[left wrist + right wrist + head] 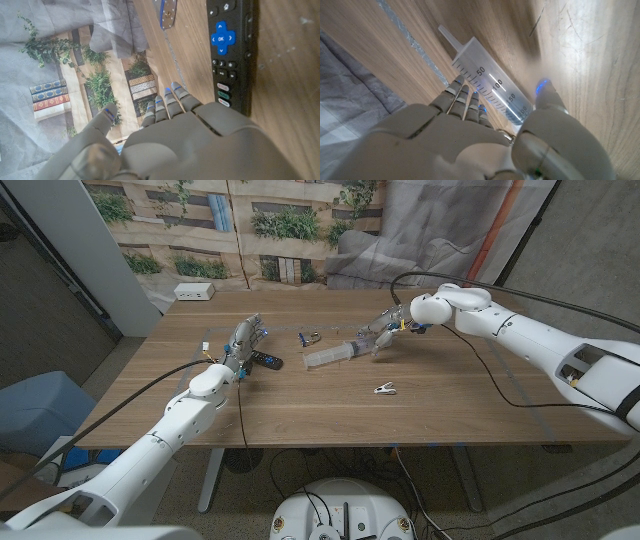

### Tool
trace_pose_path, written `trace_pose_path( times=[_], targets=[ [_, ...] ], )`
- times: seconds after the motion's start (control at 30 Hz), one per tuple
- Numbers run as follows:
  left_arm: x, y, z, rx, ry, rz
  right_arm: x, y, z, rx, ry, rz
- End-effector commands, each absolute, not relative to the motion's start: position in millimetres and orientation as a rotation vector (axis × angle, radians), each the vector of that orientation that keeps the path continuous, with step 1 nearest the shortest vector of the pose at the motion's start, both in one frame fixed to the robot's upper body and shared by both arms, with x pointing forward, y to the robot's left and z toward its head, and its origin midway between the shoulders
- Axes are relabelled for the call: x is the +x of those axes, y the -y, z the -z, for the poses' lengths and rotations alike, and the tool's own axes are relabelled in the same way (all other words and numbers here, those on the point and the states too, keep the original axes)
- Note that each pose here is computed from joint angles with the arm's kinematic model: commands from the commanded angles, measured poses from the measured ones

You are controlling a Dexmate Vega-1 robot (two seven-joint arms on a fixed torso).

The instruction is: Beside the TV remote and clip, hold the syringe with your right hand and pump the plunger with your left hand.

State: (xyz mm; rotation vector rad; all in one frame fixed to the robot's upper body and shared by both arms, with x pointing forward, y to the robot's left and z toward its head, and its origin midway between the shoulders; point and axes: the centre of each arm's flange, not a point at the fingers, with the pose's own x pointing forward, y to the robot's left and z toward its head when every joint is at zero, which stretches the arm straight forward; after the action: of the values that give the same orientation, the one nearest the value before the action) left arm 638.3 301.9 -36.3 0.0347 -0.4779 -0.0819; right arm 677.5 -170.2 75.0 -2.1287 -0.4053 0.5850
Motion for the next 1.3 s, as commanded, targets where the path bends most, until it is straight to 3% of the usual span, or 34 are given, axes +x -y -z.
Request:
trace_pose_path(
  times=[0.03,1.3],
  targets=[
    [640,-299,38,0.032,0.469,0.092,680,164,-78,-2.176,0.349,-0.580],
    [644,-294,45,0.040,0.433,0.124,679,162,-61,-2.122,0.517,-0.383]
  ],
)
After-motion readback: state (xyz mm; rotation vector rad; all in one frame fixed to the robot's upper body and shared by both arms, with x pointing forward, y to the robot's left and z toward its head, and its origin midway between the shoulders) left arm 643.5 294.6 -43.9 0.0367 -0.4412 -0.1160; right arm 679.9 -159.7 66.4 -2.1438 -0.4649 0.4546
